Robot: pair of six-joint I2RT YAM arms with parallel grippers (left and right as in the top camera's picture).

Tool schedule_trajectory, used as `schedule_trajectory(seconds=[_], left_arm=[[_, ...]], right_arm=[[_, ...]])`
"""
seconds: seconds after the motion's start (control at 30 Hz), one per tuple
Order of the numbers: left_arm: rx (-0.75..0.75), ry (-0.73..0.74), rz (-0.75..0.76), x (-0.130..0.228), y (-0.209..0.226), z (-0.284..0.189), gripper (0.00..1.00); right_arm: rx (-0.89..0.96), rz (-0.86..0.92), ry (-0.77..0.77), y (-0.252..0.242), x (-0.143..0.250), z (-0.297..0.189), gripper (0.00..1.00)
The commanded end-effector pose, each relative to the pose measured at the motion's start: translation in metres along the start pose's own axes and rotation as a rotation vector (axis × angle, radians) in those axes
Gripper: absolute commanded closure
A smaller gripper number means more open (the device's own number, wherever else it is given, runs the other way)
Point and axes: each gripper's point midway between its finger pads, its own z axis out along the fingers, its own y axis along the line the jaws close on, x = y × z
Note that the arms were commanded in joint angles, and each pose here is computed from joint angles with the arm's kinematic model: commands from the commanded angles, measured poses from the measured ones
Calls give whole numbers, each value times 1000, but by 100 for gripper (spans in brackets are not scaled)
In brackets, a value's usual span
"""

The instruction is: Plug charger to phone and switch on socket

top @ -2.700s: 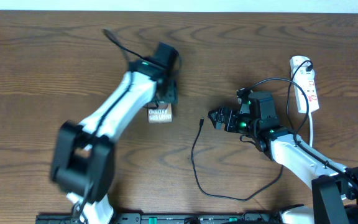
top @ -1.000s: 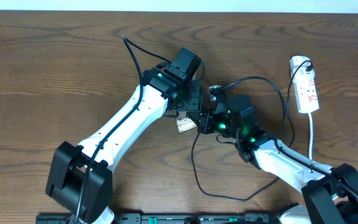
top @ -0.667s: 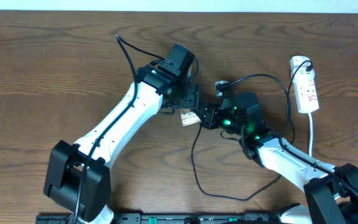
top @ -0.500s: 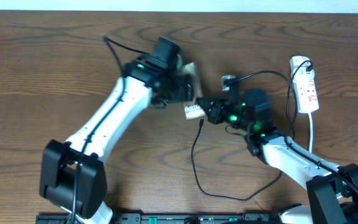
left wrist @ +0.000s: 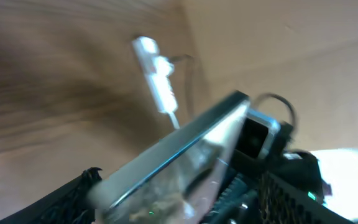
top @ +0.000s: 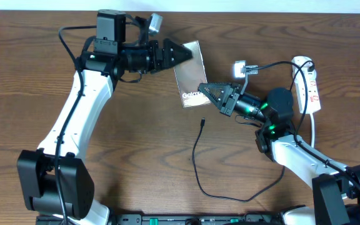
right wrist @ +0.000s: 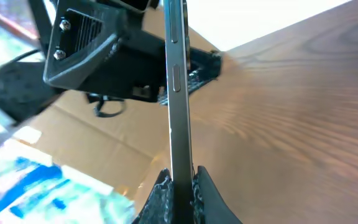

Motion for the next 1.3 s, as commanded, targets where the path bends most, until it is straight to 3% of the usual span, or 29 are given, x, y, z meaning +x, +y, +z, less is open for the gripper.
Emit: schedule_trajectory(seconds=[0.0, 0.27, 0.57, 0.73, 0.97, 1.1, 1.17, 1.27], left_arm=[[151, 86, 55, 18, -40, 5, 22], [260, 158, 149, 36, -74, 26, 38], [303, 138, 160, 26, -90, 27, 48], [308, 150, 161, 30, -92, 30, 70], [321, 180, 163, 39, -99, 39, 73], [329, 198, 166, 46, -103, 44, 81], [335, 205, 179, 49, -105, 47, 92], [339, 205, 206, 50, -105, 48, 92]], right_arm=[[-54, 22, -6, 19, -10, 0, 99], [-41, 29, -31, 17, -15, 0, 99], [-39, 29, -35, 17, -15, 1, 99], [-35, 29, -43, 16, -16, 1, 99], [-48, 22, -66, 20, -22, 1, 99], [-51, 17, -69, 22, -22, 1, 99], [-51, 17, -69, 21, -22, 1, 99], [-50, 13, -69, 21, -23, 0, 99]])
